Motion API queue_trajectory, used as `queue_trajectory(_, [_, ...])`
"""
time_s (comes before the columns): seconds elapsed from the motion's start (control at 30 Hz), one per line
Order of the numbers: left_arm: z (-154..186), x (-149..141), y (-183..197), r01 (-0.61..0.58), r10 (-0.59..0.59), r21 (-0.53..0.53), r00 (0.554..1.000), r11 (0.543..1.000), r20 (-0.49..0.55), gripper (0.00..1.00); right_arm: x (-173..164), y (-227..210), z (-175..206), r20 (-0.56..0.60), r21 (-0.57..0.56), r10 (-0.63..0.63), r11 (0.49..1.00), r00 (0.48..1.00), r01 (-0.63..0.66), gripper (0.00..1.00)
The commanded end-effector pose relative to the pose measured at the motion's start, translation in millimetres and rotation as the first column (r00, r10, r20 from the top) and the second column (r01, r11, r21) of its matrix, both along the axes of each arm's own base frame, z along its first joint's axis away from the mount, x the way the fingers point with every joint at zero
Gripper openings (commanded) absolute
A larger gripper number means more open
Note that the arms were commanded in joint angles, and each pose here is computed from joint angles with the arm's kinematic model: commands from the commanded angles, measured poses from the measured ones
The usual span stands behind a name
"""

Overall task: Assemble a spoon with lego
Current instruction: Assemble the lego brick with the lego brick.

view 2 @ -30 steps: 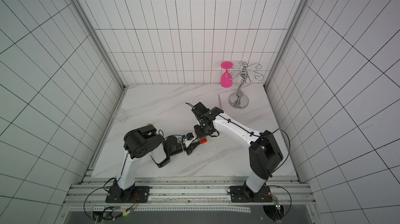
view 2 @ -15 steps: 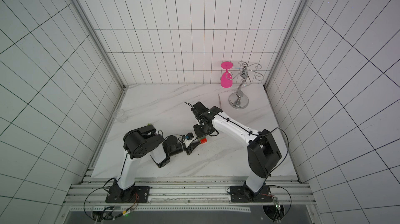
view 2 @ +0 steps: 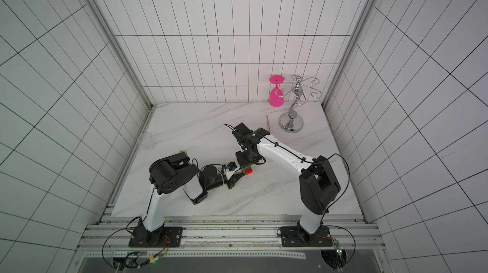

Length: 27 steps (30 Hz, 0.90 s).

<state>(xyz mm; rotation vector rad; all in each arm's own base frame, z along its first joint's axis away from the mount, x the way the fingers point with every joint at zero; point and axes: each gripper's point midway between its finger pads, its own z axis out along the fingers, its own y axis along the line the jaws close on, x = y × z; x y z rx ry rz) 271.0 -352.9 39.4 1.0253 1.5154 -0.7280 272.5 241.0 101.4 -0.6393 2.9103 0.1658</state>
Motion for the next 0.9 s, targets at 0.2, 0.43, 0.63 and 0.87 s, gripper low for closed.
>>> queue_trajectory(0.2, [4, -3, -1, 0.019, -0.021, 0.016, 0.996, 1.0, 0.089, 0.0, -17, -61, -51, -0.143, -0.3, -0.094, 0.953, 0.985, 0.047, 0.31])
queue_trajectory(0.43, [-3, -3, 0, 0.014, -0.016, 0.029, 0.997, 0.999, 0.08, 0.0, 6, -45, 8, -0.024, -0.194, -0.094, 0.977, 0.995, 0.087, 0.43])
queue_trajectory(0.63, [-7, -2, 2, 0.006, -0.009, 0.036, 0.997, 0.999, 0.075, 0.0, 11, -34, 48, 0.042, -0.091, -0.092, 0.991, 0.995, 0.096, 0.48])
queue_trajectory(0.87, [-16, 2, 3, -0.017, 0.014, 0.044, 0.998, 0.999, 0.053, 0.0, 9, -36, 102, 0.154, 0.033, -0.119, 0.993, 0.981, 0.115, 0.54])
